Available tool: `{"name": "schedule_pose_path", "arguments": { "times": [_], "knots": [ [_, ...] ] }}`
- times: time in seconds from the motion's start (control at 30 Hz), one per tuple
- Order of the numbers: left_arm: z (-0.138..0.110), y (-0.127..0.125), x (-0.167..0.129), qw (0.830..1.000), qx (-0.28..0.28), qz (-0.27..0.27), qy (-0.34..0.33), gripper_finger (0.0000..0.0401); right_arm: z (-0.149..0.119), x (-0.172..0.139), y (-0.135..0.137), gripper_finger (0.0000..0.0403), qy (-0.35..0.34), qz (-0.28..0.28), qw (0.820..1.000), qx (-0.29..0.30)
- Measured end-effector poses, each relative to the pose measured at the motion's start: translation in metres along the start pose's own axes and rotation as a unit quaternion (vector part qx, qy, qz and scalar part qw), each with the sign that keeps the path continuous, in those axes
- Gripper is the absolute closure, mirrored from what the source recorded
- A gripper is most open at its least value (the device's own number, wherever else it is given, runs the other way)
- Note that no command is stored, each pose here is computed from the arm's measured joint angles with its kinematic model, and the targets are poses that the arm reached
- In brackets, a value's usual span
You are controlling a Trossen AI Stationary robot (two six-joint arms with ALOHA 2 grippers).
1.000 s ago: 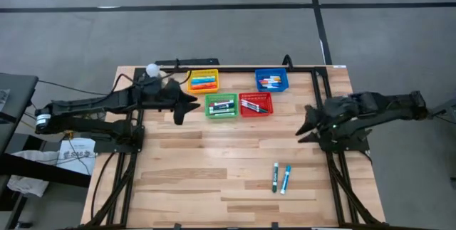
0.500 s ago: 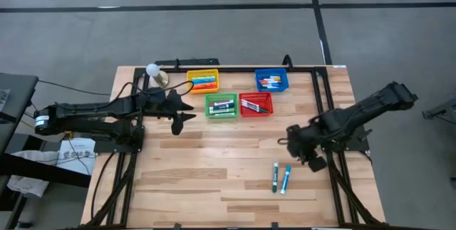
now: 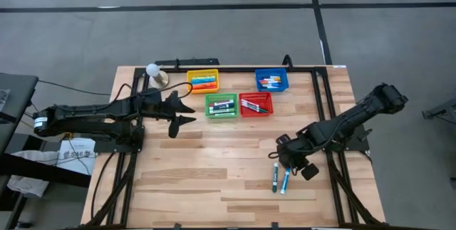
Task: Pick & Place Markers
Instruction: Put the blue marker into the green bin
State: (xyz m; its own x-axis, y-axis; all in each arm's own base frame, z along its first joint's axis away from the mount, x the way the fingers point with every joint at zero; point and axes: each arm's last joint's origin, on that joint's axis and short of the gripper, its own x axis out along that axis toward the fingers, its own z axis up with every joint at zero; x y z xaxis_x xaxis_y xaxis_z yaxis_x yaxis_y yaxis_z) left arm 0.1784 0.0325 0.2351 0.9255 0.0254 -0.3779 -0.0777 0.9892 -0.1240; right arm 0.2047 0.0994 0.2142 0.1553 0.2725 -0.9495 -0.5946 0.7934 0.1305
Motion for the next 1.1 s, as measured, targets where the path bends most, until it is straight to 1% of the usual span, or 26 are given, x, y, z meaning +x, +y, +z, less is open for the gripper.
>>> {"name": "schedule_pose_path", "arguments": {
  "times": [0.23,0.37,0.53,0.63,0.77,1.0,1.1],
  "knots": [
    [-0.002,-0.009,-0.023,0.998,-0.011,-0.023,-0.063,0.0242,0.005,0.014,0.010,0.0280,0.024,0.012,0.999,-0.034],
    [-0.009,-0.017,-0.033,0.995,-0.020,-0.048,-0.085,0.0242,0.009,0.029,0.017,0.0280,0.044,0.019,0.997,-0.062],
    [-0.018,-0.025,-0.039,0.992,-0.012,-0.079,-0.093,0.0242,0.015,0.049,0.024,0.0280,0.059,0.026,0.995,-0.080],
    [-0.024,-0.027,-0.039,0.992,-0.010,-0.089,-0.088,0.0242,0.015,0.060,0.025,0.0281,0.081,0.013,0.993,-0.085],
    [-0.029,-0.028,-0.038,0.992,-0.011,-0.095,-0.088,0.0242,0.016,0.073,0.026,0.0282,0.102,-0.007,0.991,-0.089],
    [-0.029,-0.028,-0.038,0.991,-0.010,-0.095,-0.091,0.0242,0.019,0.091,0.025,0.0282,0.107,-0.007,0.990,-0.091],
    [-0.029,-0.028,-0.038,0.991,-0.010,-0.096,-0.094,0.0242,0.020,0.094,0.024,0.0288,0.110,-0.007,0.990,-0.090]
  ]
}}
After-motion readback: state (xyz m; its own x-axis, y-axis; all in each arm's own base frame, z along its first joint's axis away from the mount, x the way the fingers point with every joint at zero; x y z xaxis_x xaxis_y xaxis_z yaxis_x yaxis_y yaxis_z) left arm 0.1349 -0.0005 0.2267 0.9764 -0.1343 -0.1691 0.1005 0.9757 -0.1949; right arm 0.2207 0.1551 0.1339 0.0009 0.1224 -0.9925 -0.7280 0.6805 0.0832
